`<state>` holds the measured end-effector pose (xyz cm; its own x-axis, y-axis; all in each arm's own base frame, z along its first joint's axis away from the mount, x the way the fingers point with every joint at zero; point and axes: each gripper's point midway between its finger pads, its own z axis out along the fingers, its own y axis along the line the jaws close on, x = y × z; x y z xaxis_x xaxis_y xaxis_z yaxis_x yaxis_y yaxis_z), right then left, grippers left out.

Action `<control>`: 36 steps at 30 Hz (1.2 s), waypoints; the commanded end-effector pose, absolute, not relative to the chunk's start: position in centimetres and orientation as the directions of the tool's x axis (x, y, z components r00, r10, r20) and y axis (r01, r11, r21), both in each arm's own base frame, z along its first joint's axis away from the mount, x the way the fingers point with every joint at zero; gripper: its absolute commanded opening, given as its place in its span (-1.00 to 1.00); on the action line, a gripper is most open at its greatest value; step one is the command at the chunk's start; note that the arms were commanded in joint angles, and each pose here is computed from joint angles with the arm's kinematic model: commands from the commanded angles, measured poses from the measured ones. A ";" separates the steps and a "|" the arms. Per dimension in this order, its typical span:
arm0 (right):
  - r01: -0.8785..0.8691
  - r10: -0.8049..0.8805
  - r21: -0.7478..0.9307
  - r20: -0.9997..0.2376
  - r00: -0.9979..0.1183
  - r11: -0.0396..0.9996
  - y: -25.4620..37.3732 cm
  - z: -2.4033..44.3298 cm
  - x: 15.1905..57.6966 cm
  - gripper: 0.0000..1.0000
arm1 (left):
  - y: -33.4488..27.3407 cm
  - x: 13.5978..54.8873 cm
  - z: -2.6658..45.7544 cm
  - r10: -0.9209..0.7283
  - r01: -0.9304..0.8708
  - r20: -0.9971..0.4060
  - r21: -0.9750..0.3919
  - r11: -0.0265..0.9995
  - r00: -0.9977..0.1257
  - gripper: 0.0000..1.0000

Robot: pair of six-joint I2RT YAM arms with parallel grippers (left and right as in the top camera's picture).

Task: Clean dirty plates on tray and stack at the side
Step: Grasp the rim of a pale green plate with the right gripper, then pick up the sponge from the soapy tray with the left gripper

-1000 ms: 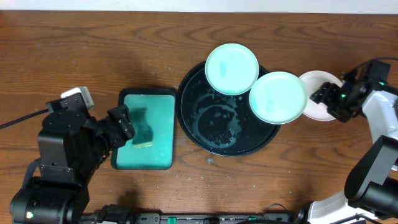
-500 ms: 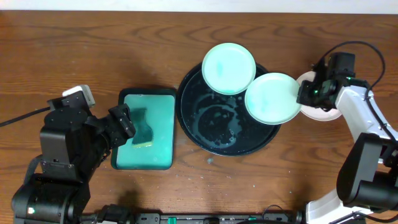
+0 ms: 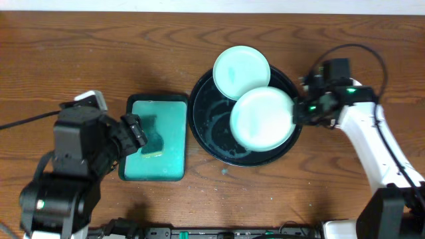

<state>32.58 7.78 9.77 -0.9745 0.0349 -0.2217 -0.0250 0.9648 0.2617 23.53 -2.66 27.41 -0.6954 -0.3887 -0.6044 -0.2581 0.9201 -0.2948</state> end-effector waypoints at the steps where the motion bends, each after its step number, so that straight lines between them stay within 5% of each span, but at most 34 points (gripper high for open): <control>1: -0.012 0.021 0.259 -0.125 -0.992 0.966 10.7 6.4 30.8 -0.98 | -1.6 24.0 25.1 -0.376 -0.323 -0.539 -0.194 0.926 -0.754 0.63; 10: 0.113 0.124 0.100 -0.107 -0.987 0.989 9.7 0.7 32.0 -0.96 | -0.7 25.4 16.8 -0.369 -0.392 -0.265 0.040 0.919 -0.891 0.63; 13: 0.120 0.133 0.120 -0.113 -0.985 0.985 9.6 1.2 32.2 -0.56 | -0.8 26.2 13.4 -0.376 -0.396 -0.181 0.091 0.914 -0.909 0.62; 21: -0.025 0.023 0.165 -0.281 -0.960 0.986 10.0 7.6 32.7 -0.33 | 0.0 28.2 5.7 -0.434 -0.430 0.006 0.122 0.895 -0.901 0.53; 25: -0.039 0.030 0.187 -0.355 -0.934 0.982 10.1 10.2 32.9 -0.31 | -3.1 29.2 2.6 -0.382 -0.391 0.128 -0.057 0.918 -0.915 0.26; 29: -0.038 0.029 0.184 -0.346 -0.938 0.982 10.0 10.4 32.4 -0.28 | -3.5 28.7 0.8 -0.361 -0.375 0.188 -0.047 0.926 -0.913 0.09; 31: -0.033 0.027 0.179 -0.324 -0.946 0.983 9.8 10.1 31.9 -0.28 | -3.5 28.4 0.3 -0.349 -0.364 0.208 -0.039 0.930 -0.914 -0.19; 33: -0.033 0.027 0.178 -0.321 -0.947 0.983 9.8 10.1 31.8 -0.28 | -3.6 28.5 0.2 -0.350 -0.365 0.208 -0.039 0.930 -0.914 -0.85; 36: -0.031 0.027 0.178 -0.317 -0.948 0.984 9.8 10.0 31.7 -0.28 | -3.5 28.7 0.8 -0.350 -0.365 0.196 -0.044 0.930 -0.916 -0.86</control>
